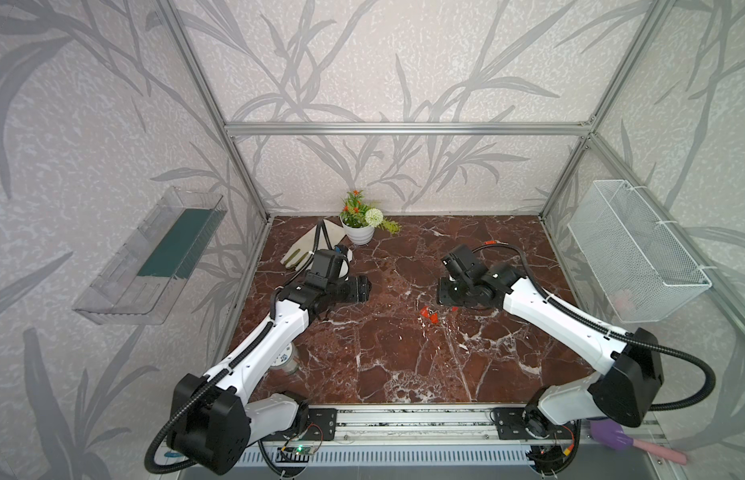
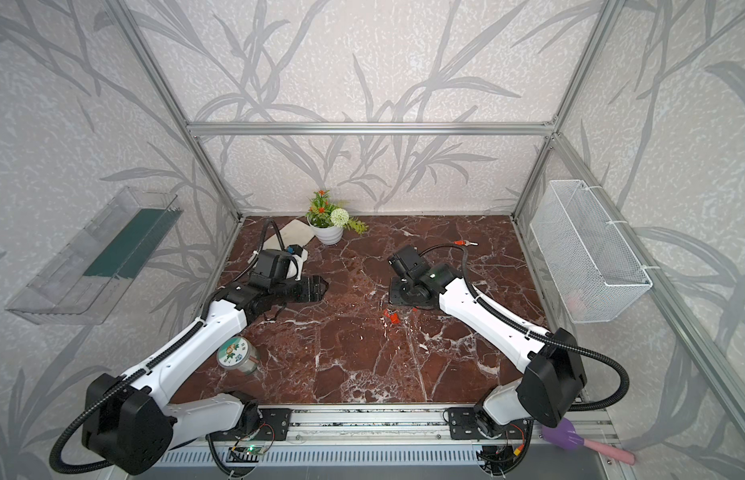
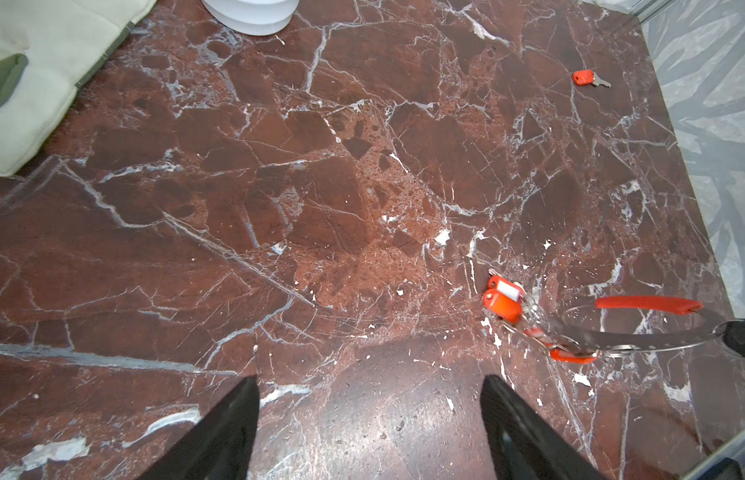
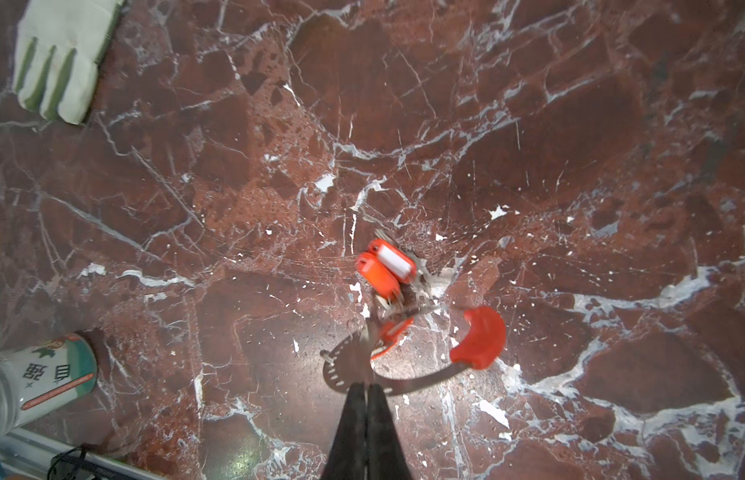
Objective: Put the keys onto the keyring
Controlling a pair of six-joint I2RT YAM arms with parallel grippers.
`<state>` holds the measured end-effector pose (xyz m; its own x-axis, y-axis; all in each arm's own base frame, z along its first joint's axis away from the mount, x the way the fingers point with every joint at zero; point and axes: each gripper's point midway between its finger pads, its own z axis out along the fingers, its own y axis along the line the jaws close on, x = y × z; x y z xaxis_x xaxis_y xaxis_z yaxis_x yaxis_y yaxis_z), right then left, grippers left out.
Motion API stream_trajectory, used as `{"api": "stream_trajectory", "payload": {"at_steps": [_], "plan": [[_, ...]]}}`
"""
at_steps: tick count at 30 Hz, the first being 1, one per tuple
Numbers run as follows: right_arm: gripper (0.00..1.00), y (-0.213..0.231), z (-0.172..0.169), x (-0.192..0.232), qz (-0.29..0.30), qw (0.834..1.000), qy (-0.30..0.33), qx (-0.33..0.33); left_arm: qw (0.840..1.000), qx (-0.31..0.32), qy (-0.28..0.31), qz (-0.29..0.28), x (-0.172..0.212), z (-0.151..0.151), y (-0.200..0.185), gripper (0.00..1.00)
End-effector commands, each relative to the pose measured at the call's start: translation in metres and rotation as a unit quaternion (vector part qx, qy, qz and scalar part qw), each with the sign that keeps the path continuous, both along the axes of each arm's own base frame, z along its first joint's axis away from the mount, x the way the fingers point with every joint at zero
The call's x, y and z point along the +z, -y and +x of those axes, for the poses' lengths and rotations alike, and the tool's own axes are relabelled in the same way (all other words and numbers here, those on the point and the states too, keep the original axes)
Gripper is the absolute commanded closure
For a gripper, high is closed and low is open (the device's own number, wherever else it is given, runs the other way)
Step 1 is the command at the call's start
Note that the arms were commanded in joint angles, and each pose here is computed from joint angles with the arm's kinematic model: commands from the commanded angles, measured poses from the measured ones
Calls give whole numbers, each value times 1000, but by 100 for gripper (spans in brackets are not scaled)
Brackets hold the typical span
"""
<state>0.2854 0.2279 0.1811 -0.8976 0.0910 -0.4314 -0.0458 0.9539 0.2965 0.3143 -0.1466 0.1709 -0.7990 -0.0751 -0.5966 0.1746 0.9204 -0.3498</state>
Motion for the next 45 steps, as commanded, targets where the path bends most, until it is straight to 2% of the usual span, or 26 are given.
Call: {"api": "stream_trajectory", "payload": {"at_steps": [1,10,14,15,18,24,33,38,45], "plan": [[100,-5,-3,26,23,999,27,12,999,-16,27,-32,27,2,11,16],[100,-25,-15,23,67,996,22,49,998,-27,32,-46,32,2,16,16],[100,-43,-19,29,106,991,17,77,994,-65,34,-87,44,-3,33,24],[100,-47,-19,31,42,972,86,212,991,-76,33,-101,47,-5,38,27],[100,-52,-16,32,50,971,91,215,987,-93,29,-128,54,-6,48,35],[100,-60,-16,8,41,972,46,225,990,-81,28,-110,49,-4,42,36],[100,-63,-19,-4,49,970,37,234,991,-77,31,-106,48,-5,40,36],[100,-55,-23,-21,44,975,5,219,991,-76,32,-104,47,-5,39,36],[100,-20,-28,-44,50,984,-58,162,991,-77,30,-103,46,-5,39,36]]}}
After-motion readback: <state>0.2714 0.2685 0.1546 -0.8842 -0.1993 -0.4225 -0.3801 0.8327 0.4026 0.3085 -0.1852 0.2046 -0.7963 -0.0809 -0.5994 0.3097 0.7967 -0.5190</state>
